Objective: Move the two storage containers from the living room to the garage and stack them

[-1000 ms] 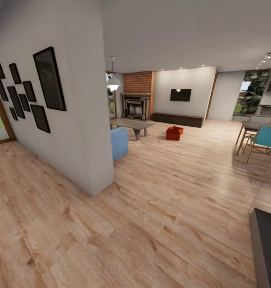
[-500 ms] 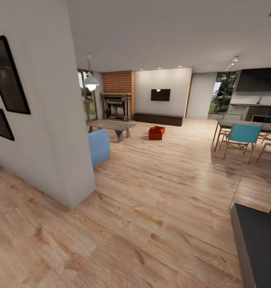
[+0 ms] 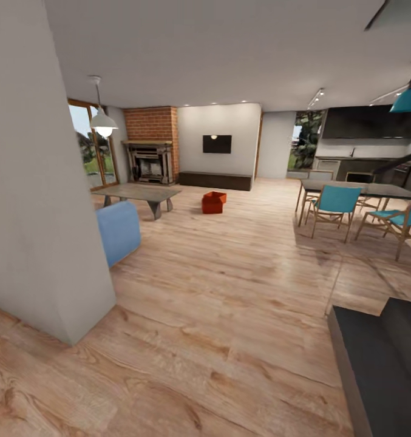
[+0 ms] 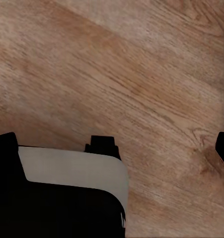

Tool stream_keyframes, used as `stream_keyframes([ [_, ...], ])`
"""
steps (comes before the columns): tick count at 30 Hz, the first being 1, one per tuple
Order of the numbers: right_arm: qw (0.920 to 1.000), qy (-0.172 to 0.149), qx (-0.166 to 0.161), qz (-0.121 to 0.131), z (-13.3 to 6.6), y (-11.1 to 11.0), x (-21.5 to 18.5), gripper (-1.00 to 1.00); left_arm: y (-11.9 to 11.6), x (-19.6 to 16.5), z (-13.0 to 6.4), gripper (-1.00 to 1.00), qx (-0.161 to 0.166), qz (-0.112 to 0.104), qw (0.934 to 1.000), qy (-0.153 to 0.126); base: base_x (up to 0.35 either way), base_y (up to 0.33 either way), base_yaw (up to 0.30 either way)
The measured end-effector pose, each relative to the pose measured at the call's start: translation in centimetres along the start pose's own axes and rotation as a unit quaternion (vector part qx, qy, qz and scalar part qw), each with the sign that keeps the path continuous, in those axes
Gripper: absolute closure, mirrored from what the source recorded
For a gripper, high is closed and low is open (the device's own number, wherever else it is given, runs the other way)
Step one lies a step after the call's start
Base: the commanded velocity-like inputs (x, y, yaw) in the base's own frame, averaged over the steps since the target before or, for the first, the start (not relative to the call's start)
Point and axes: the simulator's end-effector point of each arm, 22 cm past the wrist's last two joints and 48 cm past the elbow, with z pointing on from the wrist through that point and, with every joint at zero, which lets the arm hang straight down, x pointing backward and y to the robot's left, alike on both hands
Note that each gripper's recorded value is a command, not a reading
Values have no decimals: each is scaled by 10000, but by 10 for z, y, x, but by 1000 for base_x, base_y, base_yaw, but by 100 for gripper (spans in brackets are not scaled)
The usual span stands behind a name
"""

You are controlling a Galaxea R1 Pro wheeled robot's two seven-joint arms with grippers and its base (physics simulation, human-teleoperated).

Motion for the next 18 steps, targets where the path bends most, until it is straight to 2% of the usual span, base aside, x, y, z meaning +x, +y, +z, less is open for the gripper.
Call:
stream_keyframes([
  [18,10000,8,-2,-9,0,-2,0,-100,0,0,0,-100,-1,-5,10000,-6,322,0,-8],
])
